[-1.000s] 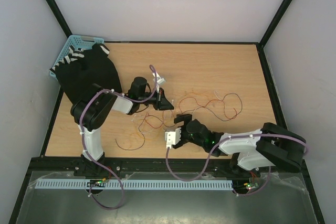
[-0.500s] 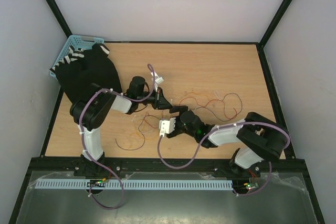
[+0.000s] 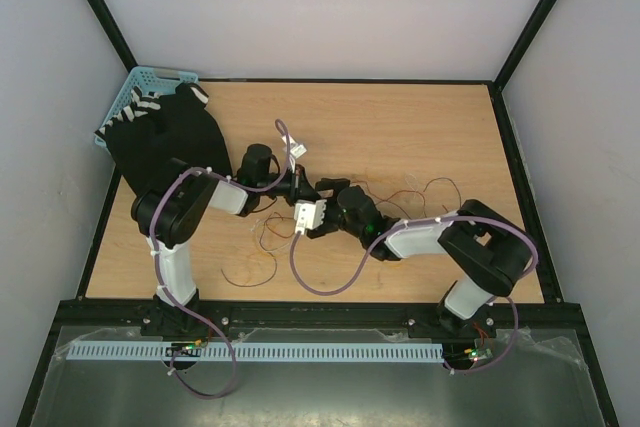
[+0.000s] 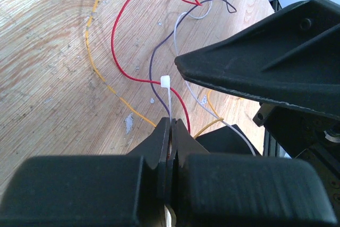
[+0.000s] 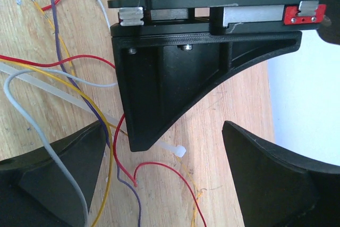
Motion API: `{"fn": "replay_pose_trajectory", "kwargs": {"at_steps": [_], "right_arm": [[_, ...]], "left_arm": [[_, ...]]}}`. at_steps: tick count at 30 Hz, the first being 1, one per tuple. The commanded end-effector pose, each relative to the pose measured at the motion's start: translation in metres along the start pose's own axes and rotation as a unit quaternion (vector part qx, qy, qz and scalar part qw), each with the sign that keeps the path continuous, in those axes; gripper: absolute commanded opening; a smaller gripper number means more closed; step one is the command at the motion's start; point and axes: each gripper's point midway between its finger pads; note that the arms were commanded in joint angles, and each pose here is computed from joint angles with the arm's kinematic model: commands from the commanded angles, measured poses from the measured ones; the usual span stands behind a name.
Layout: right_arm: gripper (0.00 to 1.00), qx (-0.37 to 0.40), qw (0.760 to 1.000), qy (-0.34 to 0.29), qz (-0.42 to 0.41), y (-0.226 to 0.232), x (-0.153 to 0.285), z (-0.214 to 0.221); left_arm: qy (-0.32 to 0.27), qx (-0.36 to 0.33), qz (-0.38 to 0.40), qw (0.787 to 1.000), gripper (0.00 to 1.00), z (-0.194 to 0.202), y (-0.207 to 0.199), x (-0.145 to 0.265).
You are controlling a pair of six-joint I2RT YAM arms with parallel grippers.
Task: Zip-tie the wires
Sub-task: Tie the cable at the center of the board.
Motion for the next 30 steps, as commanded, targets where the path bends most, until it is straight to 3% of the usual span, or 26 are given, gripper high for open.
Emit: {"fn": "replay_pose_trajectory", "kwargs": {"at_steps": [1, 11, 26, 30], "right_arm": [[0.99, 0.013, 0.999, -0.024, -0.026, 0.006, 0.009, -0.009], [0.99, 0.081, 0.996, 0.017, -0.046, 0.03, 0.038, 0.012], [0.99, 0.02, 0.999, 0.003, -0.047, 0.047, 0.066, 0.006], [0.99, 0.005, 0.999, 0.0, -0.036, 0.045, 0.07, 0.005]], "left_arm": [[-0.006, -0.003, 0.019, 1.0, 0.0, -0.008, -0.008, 0.002], [-0.005, 0.028, -0.007, 1.0, 0.0, -0.01, -0.005, 0.004], [-0.022, 0.099, -0.133, 0.986, 0.0, -0.004, 0.032, -0.002], [-0.038, 0.09, -0.165, 0.981, 0.0, -0.02, 0.047, 0.003]]}}
Point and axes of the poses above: each gripper's point midway between its finger pads, its own x axis back along the fingers, its own y axis along the line the jaws close on, z = x × y, and after that the axes turned 14 degrees about -x, right-handed
